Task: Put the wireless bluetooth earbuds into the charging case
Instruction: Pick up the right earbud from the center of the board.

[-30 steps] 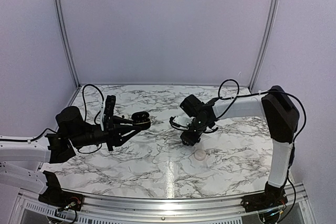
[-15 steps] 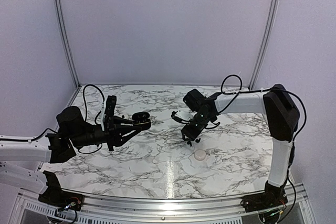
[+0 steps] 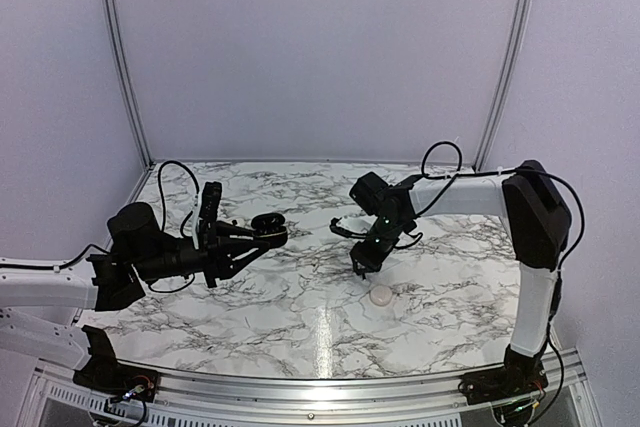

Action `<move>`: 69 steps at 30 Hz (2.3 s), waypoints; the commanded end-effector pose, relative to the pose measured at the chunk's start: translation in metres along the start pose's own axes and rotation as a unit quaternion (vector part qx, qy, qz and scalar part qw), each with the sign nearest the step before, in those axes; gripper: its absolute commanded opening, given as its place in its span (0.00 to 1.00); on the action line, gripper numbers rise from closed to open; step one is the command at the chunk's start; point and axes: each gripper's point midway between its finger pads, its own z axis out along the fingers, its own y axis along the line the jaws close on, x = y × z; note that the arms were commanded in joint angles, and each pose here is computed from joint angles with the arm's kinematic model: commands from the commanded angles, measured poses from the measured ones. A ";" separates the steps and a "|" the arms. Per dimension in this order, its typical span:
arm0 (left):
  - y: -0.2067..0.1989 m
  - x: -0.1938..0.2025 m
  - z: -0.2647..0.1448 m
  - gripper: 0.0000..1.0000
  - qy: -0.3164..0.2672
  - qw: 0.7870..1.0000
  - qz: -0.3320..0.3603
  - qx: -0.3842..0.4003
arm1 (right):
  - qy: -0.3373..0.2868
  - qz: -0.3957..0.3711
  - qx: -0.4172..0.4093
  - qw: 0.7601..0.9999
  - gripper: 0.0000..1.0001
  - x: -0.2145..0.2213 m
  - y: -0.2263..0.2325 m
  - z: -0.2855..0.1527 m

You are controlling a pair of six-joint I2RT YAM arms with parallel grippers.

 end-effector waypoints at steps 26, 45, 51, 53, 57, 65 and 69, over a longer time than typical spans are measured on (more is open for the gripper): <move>-0.003 -0.019 -0.001 0.00 -0.026 1.000 0.015 0.004 | 0.016 0.024 -0.014 0.999 0.35 0.002 -0.001 0.007; -0.002 -0.017 0.000 0.00 -0.023 1.000 0.013 0.004 | 0.015 0.038 -0.001 0.999 0.28 0.006 -0.006 0.002; -0.002 -0.018 0.000 0.00 -0.025 1.000 0.015 0.003 | 0.007 0.037 -0.002 0.999 0.22 0.001 -0.006 0.001; -0.001 -0.018 0.000 0.00 -0.025 1.000 0.014 0.002 | 0.001 0.036 -0.003 0.999 0.20 -0.002 -0.005 -0.001; -0.001 -0.018 0.000 0.00 -0.025 1.000 0.015 0.001 | -0.015 0.031 -0.003 0.999 0.16 -0.008 -0.005 -0.006; 0.000 -0.018 0.000 0.00 -0.025 1.000 0.018 0.000 | -0.063 0.012 0.022 0.998 0.11 -0.027 -0.007 -0.029; 0.000 -0.017 0.000 0.00 -0.025 0.999 0.020 -0.002 | -0.112 -0.010 0.056 0.992 0.09 -0.045 -0.007 -0.058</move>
